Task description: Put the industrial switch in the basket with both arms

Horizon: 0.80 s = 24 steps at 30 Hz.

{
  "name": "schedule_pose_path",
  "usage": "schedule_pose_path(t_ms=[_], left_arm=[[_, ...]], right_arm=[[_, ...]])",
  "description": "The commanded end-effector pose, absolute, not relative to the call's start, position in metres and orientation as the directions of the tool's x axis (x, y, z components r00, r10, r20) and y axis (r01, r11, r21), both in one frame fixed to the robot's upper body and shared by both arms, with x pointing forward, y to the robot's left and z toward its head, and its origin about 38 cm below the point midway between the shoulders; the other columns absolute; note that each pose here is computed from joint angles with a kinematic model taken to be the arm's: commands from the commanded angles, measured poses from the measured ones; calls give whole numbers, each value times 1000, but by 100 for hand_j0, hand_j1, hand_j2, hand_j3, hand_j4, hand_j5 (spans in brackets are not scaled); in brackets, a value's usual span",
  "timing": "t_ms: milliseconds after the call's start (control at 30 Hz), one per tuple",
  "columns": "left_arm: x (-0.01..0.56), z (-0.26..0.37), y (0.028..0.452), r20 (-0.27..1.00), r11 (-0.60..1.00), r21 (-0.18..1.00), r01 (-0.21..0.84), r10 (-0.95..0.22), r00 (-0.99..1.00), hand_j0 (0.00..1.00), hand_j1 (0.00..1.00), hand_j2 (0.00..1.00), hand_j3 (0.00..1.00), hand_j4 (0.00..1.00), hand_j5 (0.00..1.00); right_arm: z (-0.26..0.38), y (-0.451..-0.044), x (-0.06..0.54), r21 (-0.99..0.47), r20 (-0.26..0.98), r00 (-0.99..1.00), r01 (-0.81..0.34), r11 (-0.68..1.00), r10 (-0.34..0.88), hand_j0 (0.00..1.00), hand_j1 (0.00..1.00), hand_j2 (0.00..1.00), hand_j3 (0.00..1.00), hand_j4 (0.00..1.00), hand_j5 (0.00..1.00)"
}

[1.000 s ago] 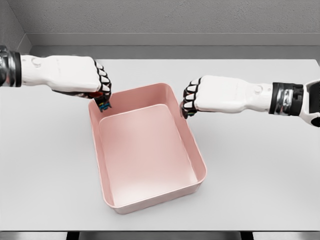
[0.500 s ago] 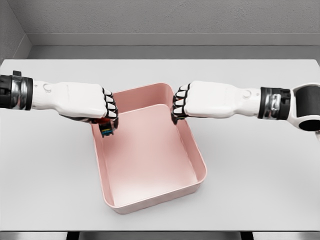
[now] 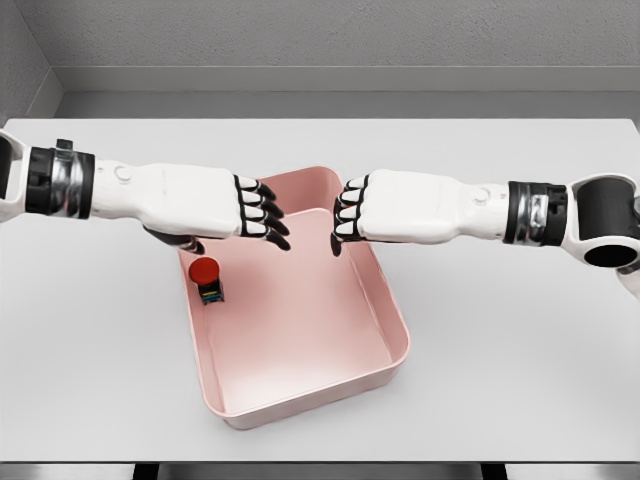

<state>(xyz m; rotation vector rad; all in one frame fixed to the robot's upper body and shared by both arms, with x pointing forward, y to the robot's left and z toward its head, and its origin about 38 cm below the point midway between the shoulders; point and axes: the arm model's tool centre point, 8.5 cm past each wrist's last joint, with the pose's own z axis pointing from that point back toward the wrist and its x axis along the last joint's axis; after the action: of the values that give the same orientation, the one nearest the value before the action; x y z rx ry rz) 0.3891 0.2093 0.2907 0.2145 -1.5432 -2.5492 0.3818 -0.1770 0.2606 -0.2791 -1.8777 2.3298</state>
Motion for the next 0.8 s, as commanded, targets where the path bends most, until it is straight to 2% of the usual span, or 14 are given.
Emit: schedule_pose_path(t_ms=[0,200,367,767], left_arm=[[390,294,215,-34,-446,892,72,-224,-974,100,100,100,100,100,100],[394,320,297,29,-357,911,205,-442,-897,100,100,100,100,100,100],[419,306,359,211,-162,908,387,-621,-755,100,100,100,100,100,100],[413,276,351,276,-154,880,450,-604,-748,100,100,100,100,100,100]], right_arm=[[262,-178,382,-978,-56,-973,8,-209,225,51,51,51,51,51,51],[266,-178,383,-978,-65,-972,17,-208,226,51,51,51,51,51,51],[267,-173,383,-980,-65,-974,21,-198,216,54,54,54,54,54,54],[266,-149,380,-986,-51,-984,23,-163,169,64,64,64,64,64,64]])
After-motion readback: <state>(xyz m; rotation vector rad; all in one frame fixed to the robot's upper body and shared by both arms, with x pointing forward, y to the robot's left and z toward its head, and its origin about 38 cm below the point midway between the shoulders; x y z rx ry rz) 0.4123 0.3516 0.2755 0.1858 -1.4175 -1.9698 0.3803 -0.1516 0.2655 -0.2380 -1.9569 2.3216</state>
